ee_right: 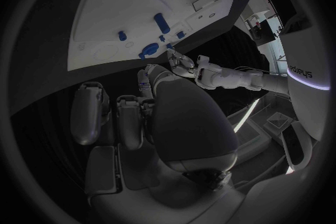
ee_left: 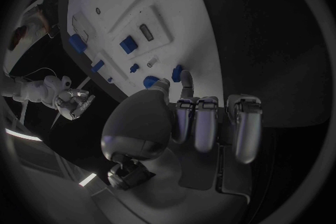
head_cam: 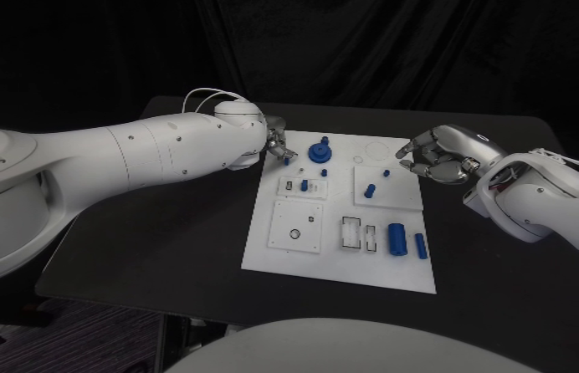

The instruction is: Assemble the parts on the task board

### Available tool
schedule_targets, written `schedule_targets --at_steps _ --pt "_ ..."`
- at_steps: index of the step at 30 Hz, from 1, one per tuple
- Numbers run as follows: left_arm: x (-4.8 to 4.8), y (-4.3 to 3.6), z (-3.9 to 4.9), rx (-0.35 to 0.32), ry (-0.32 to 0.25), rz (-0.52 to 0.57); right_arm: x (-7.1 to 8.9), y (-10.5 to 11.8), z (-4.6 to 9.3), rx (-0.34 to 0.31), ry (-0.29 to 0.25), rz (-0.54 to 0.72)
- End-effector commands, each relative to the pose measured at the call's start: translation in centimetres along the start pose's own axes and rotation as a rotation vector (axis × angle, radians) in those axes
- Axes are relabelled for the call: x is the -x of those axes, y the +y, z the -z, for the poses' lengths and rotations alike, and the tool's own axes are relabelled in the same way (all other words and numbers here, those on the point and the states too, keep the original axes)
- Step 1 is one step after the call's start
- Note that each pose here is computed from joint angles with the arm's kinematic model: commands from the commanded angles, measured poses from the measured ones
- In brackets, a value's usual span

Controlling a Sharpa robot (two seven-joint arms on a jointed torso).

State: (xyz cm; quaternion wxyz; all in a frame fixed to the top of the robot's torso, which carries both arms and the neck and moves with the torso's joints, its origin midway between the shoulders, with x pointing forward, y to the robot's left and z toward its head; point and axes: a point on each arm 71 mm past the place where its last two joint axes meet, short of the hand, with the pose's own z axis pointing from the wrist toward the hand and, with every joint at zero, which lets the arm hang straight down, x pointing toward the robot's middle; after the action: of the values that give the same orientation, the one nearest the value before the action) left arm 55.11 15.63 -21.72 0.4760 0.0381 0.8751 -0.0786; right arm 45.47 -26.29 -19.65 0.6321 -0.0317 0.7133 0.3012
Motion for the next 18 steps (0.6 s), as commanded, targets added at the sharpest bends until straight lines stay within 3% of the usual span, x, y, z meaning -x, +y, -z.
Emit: schedule_targets --at_steps 1,18 --pt "-0.19 -0.16 -0.06 -0.012 0.016 -0.011 -0.03 -0.07 0.02 -0.007 -0.002 0.001" --pt "-0.29 -0.12 -0.08 -0.013 0.029 -0.017 -0.10 -0.05 -0.13 -0.005 0.001 0.002"
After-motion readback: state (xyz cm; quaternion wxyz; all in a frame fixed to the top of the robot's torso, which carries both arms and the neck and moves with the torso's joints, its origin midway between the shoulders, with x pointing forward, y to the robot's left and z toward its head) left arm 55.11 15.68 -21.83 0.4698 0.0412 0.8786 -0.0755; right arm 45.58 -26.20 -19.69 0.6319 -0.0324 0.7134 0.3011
